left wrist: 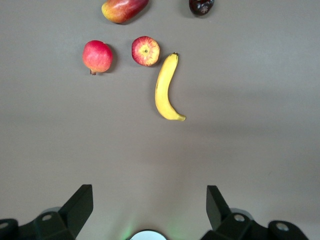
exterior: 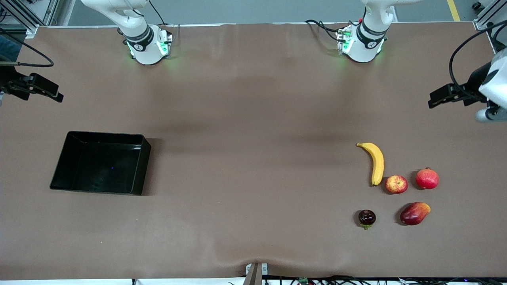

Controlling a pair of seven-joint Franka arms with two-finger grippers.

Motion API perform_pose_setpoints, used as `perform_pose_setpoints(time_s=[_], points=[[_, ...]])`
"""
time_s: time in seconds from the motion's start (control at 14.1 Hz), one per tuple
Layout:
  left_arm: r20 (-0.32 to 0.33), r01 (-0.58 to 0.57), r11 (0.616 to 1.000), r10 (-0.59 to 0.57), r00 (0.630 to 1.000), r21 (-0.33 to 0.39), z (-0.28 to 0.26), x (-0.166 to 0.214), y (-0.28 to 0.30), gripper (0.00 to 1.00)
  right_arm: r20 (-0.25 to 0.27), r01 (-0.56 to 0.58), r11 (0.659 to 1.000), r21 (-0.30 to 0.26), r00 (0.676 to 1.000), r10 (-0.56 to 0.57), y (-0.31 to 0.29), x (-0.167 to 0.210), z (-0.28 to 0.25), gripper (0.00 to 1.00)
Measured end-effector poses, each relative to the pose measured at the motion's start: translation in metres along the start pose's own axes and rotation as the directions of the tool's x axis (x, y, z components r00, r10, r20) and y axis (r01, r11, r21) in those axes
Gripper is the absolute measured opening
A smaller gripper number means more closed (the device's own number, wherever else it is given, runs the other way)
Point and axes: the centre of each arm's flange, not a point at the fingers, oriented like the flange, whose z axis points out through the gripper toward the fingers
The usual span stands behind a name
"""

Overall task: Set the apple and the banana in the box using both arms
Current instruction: 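Reach the left gripper toward the small red apple beside the banana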

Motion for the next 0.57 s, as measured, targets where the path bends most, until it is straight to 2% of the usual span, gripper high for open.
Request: perform_pose_setpoints(time_s=[0.28,0.57], points=[[-0.007,0.063,0.998,-0.063,0.998,-0.010,0.040,0.036,0.005,1.00,0.001,0.001,1.000,0.000,1.000,-0.001,0.000,0.000,0.001,1.00],[-0.047,0.137,0.990,-0.137,0.989,-0.016,0.112,0.087,0.006,1.00,0.004,0.002,1.000,0.000,1.000,-0.002,-0.001,0.001,0.002,1.00]])
